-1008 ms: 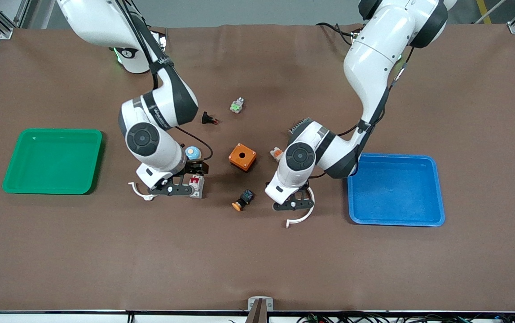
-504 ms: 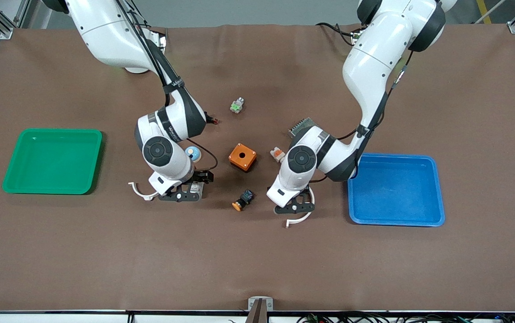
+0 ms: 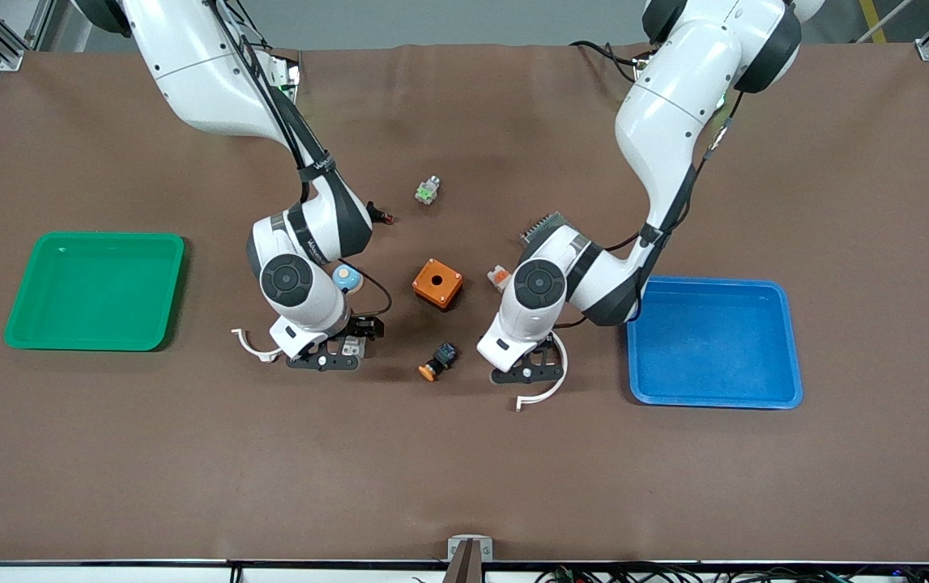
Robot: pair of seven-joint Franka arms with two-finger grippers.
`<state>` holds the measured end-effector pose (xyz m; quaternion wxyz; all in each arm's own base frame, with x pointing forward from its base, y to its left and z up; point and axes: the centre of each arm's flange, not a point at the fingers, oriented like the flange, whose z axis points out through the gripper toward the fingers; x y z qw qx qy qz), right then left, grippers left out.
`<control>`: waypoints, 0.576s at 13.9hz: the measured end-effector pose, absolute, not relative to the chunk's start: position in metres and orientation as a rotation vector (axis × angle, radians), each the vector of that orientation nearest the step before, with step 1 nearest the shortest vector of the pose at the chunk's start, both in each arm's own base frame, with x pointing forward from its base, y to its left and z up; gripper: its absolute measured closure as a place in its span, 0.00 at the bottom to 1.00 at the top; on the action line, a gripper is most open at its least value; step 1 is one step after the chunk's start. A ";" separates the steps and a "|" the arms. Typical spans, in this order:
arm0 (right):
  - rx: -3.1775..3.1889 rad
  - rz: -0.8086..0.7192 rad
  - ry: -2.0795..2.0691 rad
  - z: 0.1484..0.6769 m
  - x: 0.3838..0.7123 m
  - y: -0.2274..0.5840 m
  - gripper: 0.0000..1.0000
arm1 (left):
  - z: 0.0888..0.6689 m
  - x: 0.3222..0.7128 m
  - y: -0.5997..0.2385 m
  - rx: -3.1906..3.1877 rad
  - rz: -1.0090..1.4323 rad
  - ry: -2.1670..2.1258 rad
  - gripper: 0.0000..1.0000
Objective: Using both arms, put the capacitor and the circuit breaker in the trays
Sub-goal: 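Carry the capacitor to the blue tray while the right gripper carries the breaker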
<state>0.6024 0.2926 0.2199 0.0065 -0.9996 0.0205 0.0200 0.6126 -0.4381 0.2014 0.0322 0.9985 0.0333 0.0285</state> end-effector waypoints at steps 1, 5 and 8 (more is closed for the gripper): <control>-3.127 0.062 0.064 0.220 0.602 0.293 0.22 | 0.208 0.617 -0.435 3.070 0.105 0.106 0.66; -3.126 0.059 0.066 0.221 0.603 0.292 0.60 | 0.272 0.655 -0.381 3.085 0.150 0.185 0.66; -3.129 0.065 0.077 0.228 0.607 0.288 0.60 | 0.332 0.670 -0.325 3.138 0.190 0.184 0.66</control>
